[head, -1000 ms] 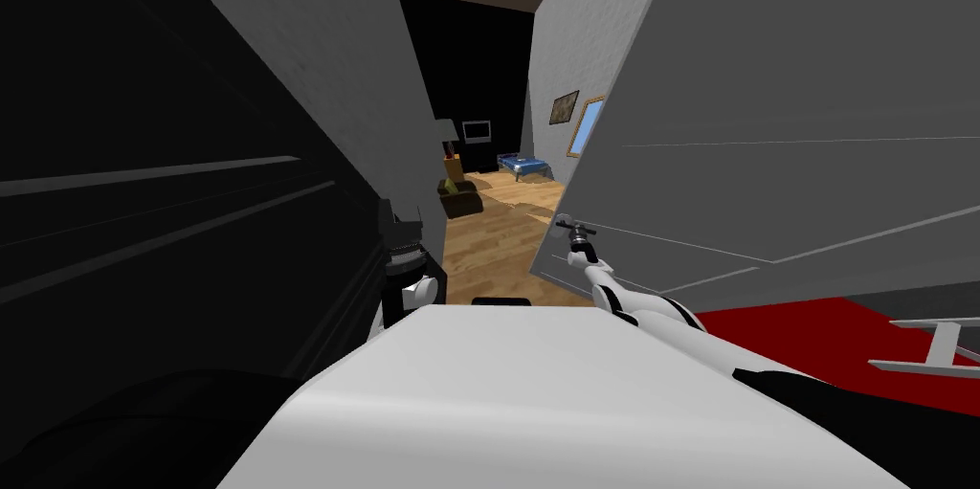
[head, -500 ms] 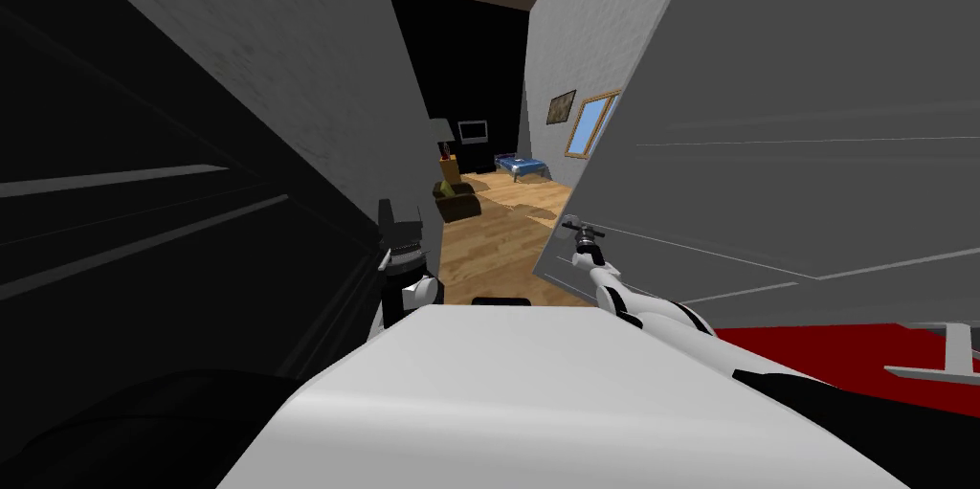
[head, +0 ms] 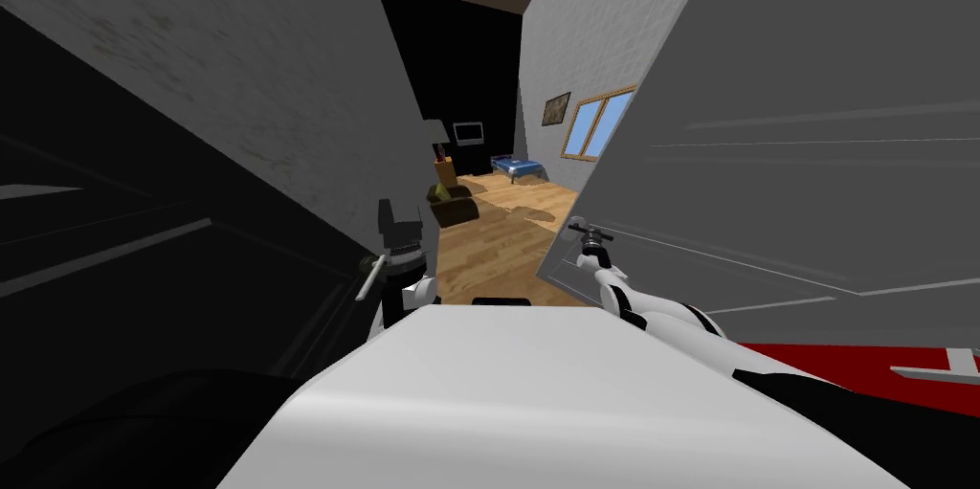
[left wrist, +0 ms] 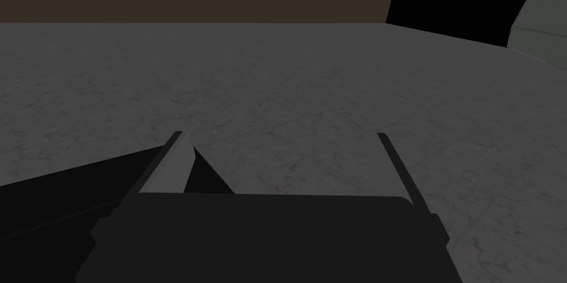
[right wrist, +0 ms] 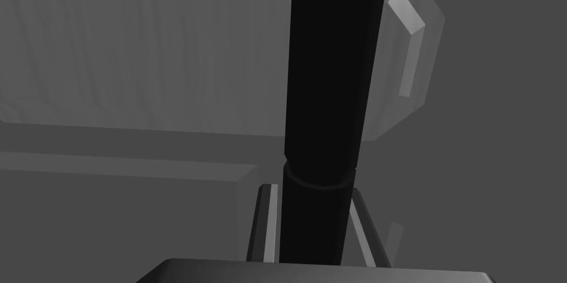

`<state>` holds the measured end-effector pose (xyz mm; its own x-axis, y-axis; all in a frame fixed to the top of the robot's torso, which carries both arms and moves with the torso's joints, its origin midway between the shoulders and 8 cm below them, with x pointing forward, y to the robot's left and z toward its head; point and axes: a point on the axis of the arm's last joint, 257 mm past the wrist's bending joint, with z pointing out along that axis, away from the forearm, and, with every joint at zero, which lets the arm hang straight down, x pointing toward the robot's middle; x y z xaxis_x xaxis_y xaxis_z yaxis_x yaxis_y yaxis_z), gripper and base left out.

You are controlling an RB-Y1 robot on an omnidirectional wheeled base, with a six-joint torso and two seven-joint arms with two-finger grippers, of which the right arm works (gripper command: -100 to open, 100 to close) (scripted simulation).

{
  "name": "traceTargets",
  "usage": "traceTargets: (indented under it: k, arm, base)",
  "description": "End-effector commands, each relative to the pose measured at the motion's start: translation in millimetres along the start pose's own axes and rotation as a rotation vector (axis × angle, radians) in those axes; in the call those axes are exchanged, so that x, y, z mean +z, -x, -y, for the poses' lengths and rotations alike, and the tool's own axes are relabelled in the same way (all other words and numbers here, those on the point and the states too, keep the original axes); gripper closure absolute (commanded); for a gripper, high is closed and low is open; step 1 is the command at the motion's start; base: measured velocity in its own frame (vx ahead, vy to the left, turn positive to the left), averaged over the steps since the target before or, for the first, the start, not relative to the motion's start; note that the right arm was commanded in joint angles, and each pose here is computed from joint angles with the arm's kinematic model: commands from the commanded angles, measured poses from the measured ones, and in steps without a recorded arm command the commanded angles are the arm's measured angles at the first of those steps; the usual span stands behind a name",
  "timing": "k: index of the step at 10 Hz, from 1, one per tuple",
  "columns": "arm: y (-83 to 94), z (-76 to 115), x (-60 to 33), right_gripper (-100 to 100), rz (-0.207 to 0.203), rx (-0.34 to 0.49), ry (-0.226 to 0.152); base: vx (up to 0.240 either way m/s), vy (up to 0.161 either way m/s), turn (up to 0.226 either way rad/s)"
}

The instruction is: Push the door open

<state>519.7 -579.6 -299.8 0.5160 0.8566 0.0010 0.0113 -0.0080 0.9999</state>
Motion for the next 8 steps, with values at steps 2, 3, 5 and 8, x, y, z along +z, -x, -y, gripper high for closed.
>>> traceTargets:
  k: [2, 3, 5, 8]
  arm:
    - [20.4, -6.3, -0.1, 100, 0.036, -0.001, 0.012]
    - [25.5, -6.4, -0.4, 100, 0.046, -0.001, 0.013]
    - [37.5, -6.9, -1.2, 100, 0.068, -0.001, 0.013]
    - [53.6, -4.1, -4.8, 100, 0.098, -0.001, 0.011]
  base:
    - [0.162, 0.027, -0.052]
    - [0.208, 0.043, -0.067]
    - [0.205, 0.054, -0.075]
    - [0.136, 0.015, -0.048]
